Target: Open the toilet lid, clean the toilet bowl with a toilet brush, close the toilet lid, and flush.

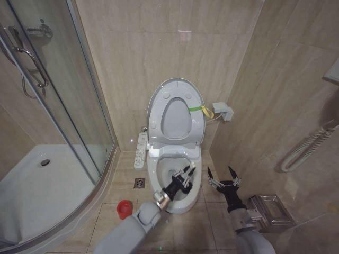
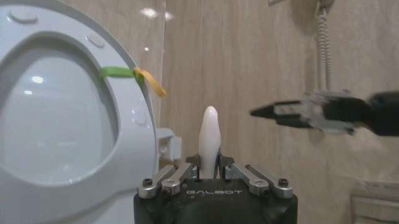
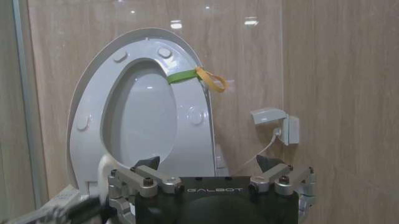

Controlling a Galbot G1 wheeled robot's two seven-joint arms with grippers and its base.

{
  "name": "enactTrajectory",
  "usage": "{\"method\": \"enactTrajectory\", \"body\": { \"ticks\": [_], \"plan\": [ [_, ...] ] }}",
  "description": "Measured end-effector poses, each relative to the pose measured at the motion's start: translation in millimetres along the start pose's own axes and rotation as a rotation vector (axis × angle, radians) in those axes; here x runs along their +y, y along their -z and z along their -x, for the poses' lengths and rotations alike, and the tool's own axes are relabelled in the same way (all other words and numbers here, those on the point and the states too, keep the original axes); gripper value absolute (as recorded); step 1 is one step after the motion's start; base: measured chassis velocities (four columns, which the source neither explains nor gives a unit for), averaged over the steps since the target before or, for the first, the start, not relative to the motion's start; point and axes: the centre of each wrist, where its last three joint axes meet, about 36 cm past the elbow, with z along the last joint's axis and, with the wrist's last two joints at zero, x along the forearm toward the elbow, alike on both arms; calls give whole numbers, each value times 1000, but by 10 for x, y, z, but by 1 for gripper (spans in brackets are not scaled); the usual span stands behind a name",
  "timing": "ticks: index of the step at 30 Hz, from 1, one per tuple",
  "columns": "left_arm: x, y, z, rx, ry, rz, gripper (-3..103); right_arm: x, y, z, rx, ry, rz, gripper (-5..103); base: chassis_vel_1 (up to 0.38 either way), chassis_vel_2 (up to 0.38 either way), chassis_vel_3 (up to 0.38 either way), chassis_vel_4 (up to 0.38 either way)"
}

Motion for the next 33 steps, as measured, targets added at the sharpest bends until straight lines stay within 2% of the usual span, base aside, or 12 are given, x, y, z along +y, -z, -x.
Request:
{"method": "enactTrajectory", "body": {
  "ticks": [7,10,15,18,21,23,26,30,33],
  "plan": [
    [-13,-235,-162,24,-2,-1,19,0,0,0,0,0,0,100,0,0,0,0],
    [118,-339,-158,33,11,3,19,0,0,0,0,0,0,100,0,0,0,0],
    [269,-348,-113,32,18,11,19,0,0,0,0,0,0,100,0,0,0,0],
    [549,-236,46,-8,46,39,19,0,0,0,0,0,0,100,0,0,0,0],
    [626,-138,108,-37,57,49,19,0,0,0,0,0,0,100,0,0,0,0],
    [584,-21,126,-67,59,41,19,0,0,0,0,0,0,100,0,0,0,0],
    [460,-14,51,-68,51,21,19,0,0,0,0,0,0,100,0,0,0,0],
    [222,-161,-138,-50,23,-12,19,0,0,0,0,0,0,100,0,0,0,0],
    [184,-243,-187,-42,17,-17,19,0,0,0,0,0,0,100,0,0,0,0]
  ]
}}
